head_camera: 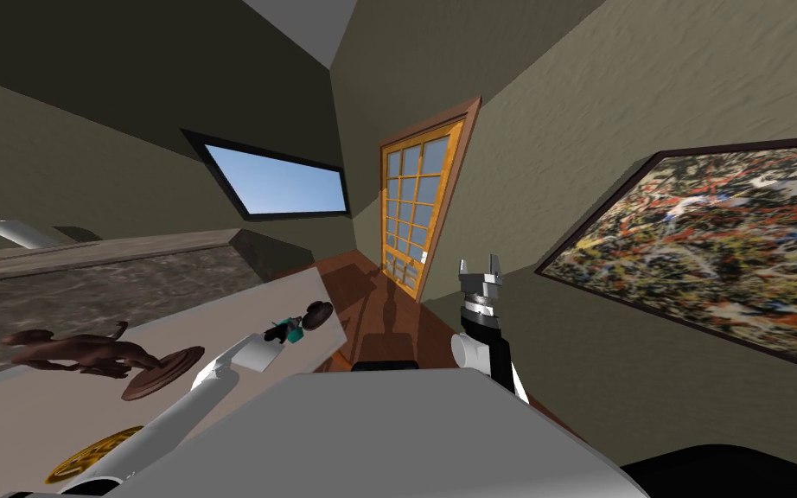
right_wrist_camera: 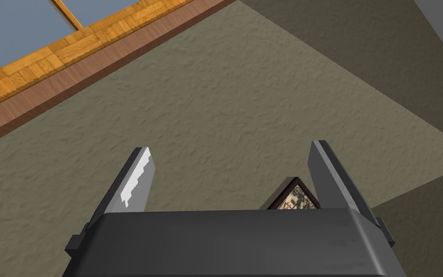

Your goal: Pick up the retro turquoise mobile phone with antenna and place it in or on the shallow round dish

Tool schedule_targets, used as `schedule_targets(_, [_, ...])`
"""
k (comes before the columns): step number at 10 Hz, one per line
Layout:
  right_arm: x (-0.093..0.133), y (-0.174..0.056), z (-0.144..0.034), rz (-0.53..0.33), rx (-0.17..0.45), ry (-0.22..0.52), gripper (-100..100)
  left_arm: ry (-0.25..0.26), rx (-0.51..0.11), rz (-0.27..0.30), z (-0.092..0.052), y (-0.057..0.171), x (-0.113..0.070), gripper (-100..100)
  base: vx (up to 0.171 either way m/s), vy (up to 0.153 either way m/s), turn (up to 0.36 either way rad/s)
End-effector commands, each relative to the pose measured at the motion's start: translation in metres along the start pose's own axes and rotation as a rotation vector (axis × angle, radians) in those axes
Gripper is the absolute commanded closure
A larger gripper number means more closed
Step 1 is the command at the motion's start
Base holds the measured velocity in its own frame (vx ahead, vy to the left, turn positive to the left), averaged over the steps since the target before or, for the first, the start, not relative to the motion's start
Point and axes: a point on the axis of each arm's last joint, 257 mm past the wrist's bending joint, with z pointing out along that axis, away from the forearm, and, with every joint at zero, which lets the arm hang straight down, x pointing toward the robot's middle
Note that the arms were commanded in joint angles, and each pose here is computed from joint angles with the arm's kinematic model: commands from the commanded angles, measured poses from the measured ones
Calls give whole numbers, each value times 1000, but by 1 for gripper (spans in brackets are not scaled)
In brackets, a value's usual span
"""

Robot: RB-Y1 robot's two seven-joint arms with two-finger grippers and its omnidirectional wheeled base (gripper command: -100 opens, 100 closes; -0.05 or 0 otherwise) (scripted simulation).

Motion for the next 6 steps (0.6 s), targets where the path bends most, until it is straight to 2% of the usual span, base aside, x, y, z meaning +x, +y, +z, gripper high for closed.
schedule_targets(1, [0, 0, 0, 0, 0, 0, 0, 0, 0, -2, 3, 3, 4, -100, 40, 27, -19])
schedule_targets(2, [0, 0, 0, 0, 0, 0, 0, 0, -1, -1, 2, 2, 3, -100, 19, 13, -6])
schedule_targets(3, [0, 0, 0, 0, 0, 0, 0, 0, 0, -2, 2, 1, 3, 100, 2, 4, 14])
schedule_targets(6, [0, 0, 0, 0, 0, 0, 0, 0, -3, 1, 2, 3, 3, 100, 0, 0, 0])
